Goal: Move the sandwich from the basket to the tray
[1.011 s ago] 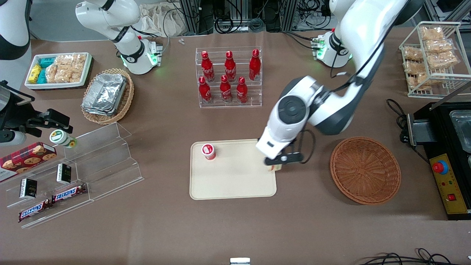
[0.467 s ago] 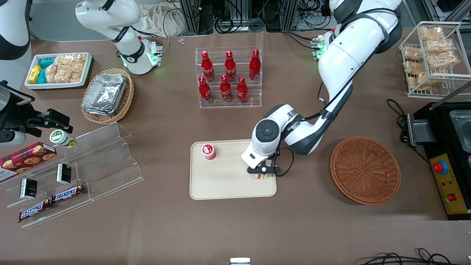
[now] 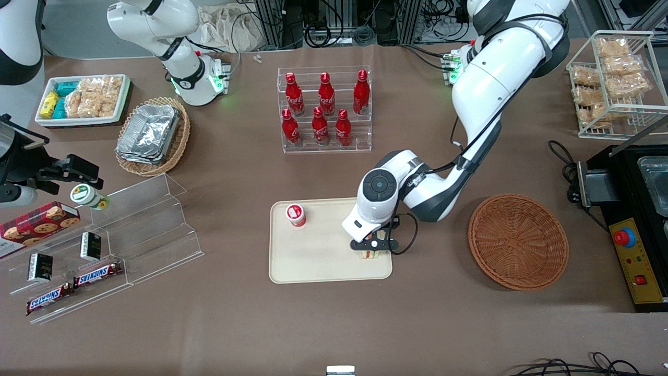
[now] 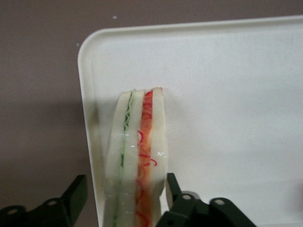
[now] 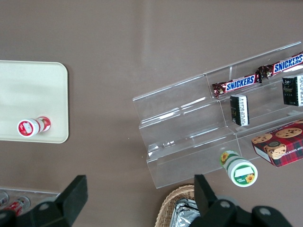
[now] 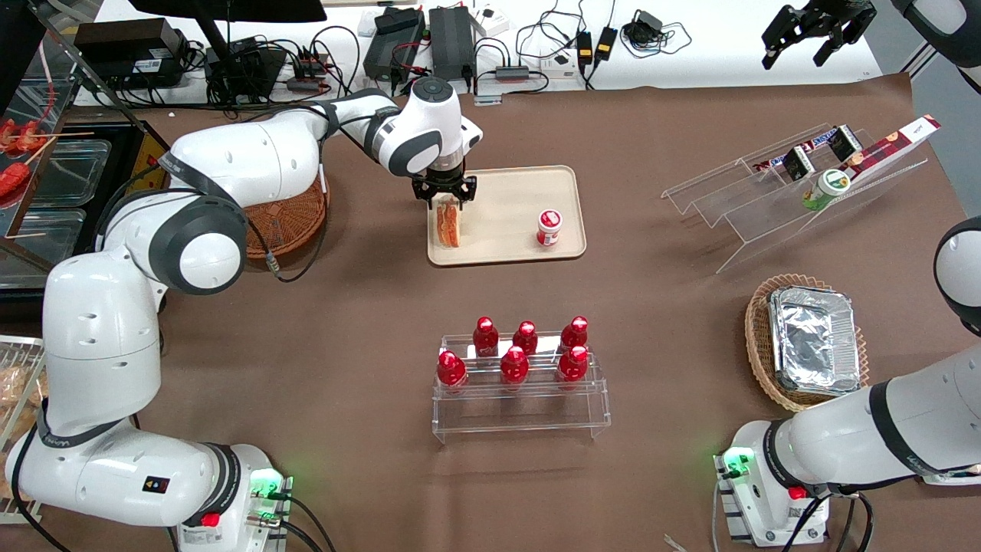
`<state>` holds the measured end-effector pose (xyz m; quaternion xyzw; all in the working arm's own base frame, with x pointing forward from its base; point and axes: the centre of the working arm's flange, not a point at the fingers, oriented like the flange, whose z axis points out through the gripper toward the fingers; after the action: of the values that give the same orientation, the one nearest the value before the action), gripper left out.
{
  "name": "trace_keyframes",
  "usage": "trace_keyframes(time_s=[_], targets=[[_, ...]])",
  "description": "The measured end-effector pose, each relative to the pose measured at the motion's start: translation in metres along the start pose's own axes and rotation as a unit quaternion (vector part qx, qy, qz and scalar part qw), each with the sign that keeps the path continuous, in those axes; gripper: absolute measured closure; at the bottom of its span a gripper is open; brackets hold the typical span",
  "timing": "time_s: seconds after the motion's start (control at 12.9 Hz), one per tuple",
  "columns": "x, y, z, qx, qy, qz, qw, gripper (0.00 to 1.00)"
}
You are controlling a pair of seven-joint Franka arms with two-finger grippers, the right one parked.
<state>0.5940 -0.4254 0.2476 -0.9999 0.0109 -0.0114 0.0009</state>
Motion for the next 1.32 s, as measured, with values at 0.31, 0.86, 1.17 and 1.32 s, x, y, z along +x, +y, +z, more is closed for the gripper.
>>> trace_keyframes(time_s=[0.31, 0.86, 1.17, 1.32], targets=[[0.015, -0.037, -0.068, 0.037, -0.006, -0.033, 0.9987, 0.0], [0.019, -0.22, -0.217, 0.009, -0.026, -0.07, 0.9972, 0.0], [-0.001, -0.327, -0.258, 0.009, -0.042, -0.004, 0.9991, 0.0], [-0.012, -0.383, -0.268, 0.007, -0.042, 0.041, 0.9983, 0.0]])
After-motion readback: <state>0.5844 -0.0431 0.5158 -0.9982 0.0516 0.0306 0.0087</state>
